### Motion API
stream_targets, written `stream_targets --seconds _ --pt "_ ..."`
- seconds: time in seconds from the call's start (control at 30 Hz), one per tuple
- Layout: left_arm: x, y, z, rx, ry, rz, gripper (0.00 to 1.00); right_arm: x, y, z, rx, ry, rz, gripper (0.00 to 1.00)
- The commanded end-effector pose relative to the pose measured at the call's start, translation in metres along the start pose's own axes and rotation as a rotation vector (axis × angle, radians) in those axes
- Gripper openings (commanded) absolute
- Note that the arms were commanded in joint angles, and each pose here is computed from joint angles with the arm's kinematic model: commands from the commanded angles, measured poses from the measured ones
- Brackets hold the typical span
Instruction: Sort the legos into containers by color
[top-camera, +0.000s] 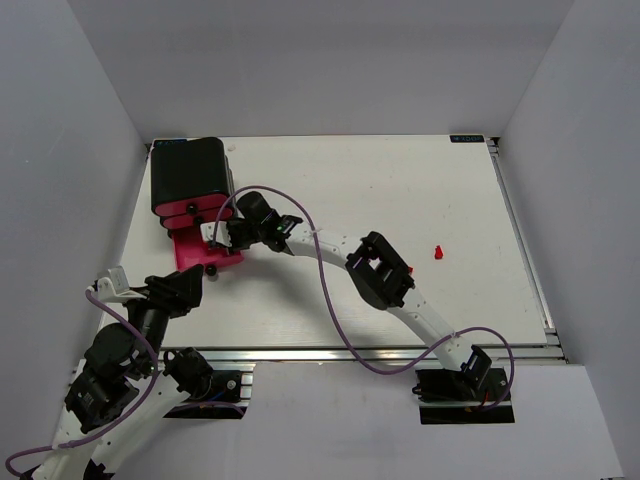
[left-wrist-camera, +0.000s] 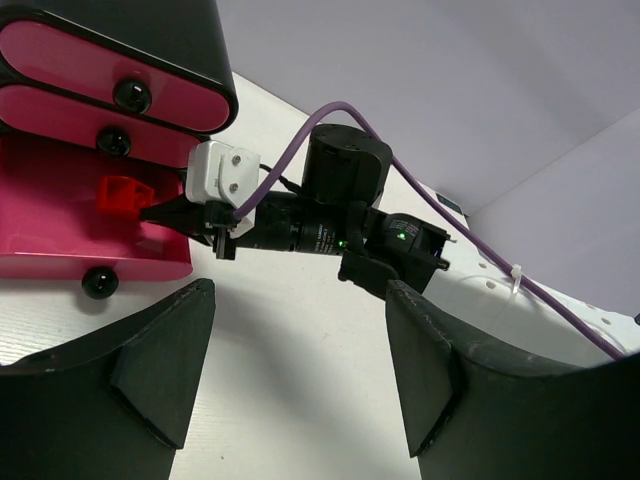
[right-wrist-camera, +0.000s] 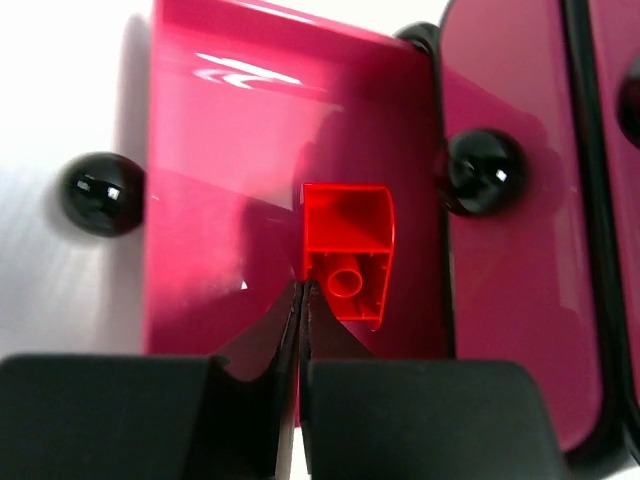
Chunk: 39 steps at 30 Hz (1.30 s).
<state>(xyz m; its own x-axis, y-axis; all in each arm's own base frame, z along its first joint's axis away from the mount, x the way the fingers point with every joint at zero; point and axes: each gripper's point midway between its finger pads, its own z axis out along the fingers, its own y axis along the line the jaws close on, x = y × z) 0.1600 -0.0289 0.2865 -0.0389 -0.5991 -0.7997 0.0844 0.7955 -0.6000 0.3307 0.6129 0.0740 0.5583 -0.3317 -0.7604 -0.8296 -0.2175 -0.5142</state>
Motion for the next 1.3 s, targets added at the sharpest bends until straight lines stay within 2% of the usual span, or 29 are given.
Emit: stream_targets --seconds 0.0,0.27,0.8,1.17,1.27 --pt "-0.015 0.004 -0.013 0.029 -0.061 -0.052 0.79 -0.022 -0.034 -0.016 0.097 -0.015 -0.062 0.00" --pt "-0.015 0.004 -0.014 0.029 -0.061 -0.053 0.79 -0.022 -0.045 -0.025 0.162 0.050 -0.158 0.00" --pt "-0.016 0.005 -0.014 0.028 -0.065 -0.058 0.79 -0.048 -0.033 -0.026 0.257 0.129 -0.445 0.00" --pt "-0.016 0.005 -0.015 0.026 -0.065 -0.061 0.79 -0.041 -0.035 -0.019 0.301 0.184 -0.515 0.00" --pt "-0.016 0.005 -0.015 0.026 -0.065 -0.061 0.79 -0.038 -0.034 -0.018 0.299 0.191 -0.537 0.06"
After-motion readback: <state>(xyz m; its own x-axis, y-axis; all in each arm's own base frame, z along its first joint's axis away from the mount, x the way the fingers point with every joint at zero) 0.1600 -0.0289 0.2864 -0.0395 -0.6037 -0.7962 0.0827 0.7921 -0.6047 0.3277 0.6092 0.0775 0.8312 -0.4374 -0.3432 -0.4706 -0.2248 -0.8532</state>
